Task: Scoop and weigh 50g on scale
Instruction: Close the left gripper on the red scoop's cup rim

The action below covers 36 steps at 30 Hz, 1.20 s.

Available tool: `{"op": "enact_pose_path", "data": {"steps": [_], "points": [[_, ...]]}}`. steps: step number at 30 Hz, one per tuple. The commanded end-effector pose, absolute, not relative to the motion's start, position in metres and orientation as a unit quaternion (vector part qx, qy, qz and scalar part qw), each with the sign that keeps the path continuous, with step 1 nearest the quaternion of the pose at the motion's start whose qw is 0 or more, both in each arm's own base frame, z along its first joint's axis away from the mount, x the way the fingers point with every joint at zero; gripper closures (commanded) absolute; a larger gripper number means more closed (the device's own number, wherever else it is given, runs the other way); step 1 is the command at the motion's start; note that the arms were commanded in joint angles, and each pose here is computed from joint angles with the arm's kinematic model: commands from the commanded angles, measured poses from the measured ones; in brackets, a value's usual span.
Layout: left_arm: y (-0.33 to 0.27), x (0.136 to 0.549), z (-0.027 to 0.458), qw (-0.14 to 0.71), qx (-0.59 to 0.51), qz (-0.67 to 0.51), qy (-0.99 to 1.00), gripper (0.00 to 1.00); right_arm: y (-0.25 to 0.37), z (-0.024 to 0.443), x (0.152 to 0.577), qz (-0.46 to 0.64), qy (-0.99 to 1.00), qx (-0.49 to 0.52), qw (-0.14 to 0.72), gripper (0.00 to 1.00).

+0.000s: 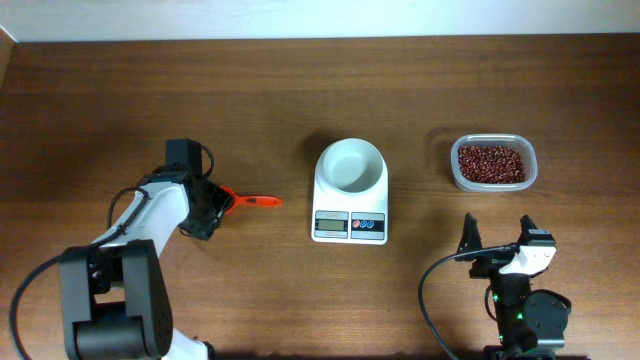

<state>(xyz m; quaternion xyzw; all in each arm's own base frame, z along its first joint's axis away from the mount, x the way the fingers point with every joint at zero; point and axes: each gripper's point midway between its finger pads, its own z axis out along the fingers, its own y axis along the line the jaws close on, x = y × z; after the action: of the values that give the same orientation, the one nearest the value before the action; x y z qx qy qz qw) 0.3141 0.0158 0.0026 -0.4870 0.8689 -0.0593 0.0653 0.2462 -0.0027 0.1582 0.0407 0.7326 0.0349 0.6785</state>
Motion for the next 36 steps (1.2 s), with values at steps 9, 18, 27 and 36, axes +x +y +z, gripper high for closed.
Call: {"op": "enact_pose_path", "data": {"steps": [9,18,27,36], "points": [[0.018,0.309,-0.003,0.05,-0.606,-0.059,0.792,0.54,-0.006,0.156,0.246,0.031,0.732,0.047,0.679,0.01],[0.018,0.314,-0.002,0.058,-0.613,-0.066,0.785,0.62,-0.006,0.156,0.246,0.031,0.732,0.047,0.679,0.01],[0.018,0.32,-0.001,0.067,-0.612,-0.073,0.785,0.71,-0.006,0.156,0.246,0.031,0.732,0.047,0.679,0.01],[0.019,0.32,-0.001,0.069,-0.601,-0.072,0.793,1.0,-0.006,0.156,0.246,0.031,0.732,0.047,0.679,0.01]]}}
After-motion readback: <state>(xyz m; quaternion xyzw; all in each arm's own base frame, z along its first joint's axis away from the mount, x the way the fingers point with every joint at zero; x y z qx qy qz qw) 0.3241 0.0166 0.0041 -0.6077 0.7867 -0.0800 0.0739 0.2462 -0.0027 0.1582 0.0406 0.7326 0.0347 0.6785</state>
